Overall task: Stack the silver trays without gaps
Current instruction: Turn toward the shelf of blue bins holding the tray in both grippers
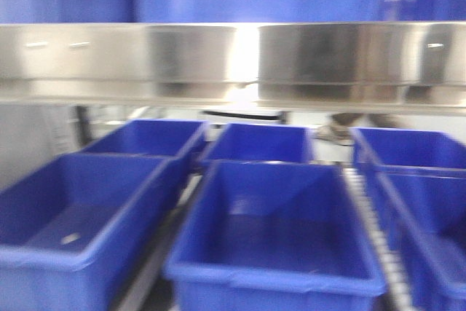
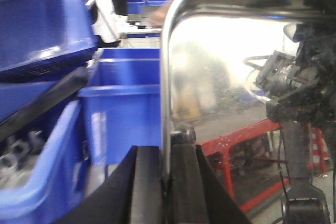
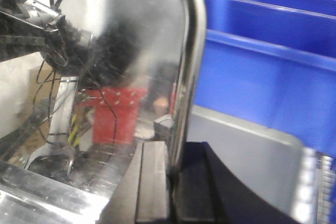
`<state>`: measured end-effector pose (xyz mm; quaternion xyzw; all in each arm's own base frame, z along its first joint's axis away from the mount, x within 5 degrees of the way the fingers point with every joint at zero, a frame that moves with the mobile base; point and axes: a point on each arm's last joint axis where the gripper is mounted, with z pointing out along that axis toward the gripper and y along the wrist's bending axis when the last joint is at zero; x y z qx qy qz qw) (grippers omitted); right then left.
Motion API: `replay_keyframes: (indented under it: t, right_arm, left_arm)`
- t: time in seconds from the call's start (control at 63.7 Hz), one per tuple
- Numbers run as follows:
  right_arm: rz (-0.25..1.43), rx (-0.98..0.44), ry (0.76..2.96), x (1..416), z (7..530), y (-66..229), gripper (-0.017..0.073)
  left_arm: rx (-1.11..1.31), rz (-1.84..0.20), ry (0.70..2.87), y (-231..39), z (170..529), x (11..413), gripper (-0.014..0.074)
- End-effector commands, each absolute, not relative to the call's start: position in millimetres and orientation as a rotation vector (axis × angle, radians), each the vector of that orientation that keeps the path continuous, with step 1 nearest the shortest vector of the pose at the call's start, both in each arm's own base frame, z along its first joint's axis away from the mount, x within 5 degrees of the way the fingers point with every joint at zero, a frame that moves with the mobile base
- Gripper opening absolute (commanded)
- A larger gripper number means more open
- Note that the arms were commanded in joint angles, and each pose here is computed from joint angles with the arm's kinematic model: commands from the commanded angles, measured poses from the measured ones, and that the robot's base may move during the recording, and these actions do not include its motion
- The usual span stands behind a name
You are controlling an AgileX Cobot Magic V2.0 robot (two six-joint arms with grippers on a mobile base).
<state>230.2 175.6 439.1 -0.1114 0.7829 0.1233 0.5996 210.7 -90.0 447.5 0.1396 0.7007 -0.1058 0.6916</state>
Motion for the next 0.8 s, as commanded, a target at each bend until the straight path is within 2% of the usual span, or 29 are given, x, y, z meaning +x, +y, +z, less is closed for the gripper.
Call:
replay_keyframes:
  t: [0.0,0.785]
  right_arm:
    - [0.691,-0.551,1.359,208.3,474.0,214.9,-0.0058]
    - [0.691,-0.551,1.359,208.3,474.0,214.9,-0.0058]
  left_arm:
    - [0.346,-0.288,1.474,-97.8,456.8,206.6,-0.0009]
    - [0.346,-0.288,1.474,-97.8,456.8,206.6,-0.0009]
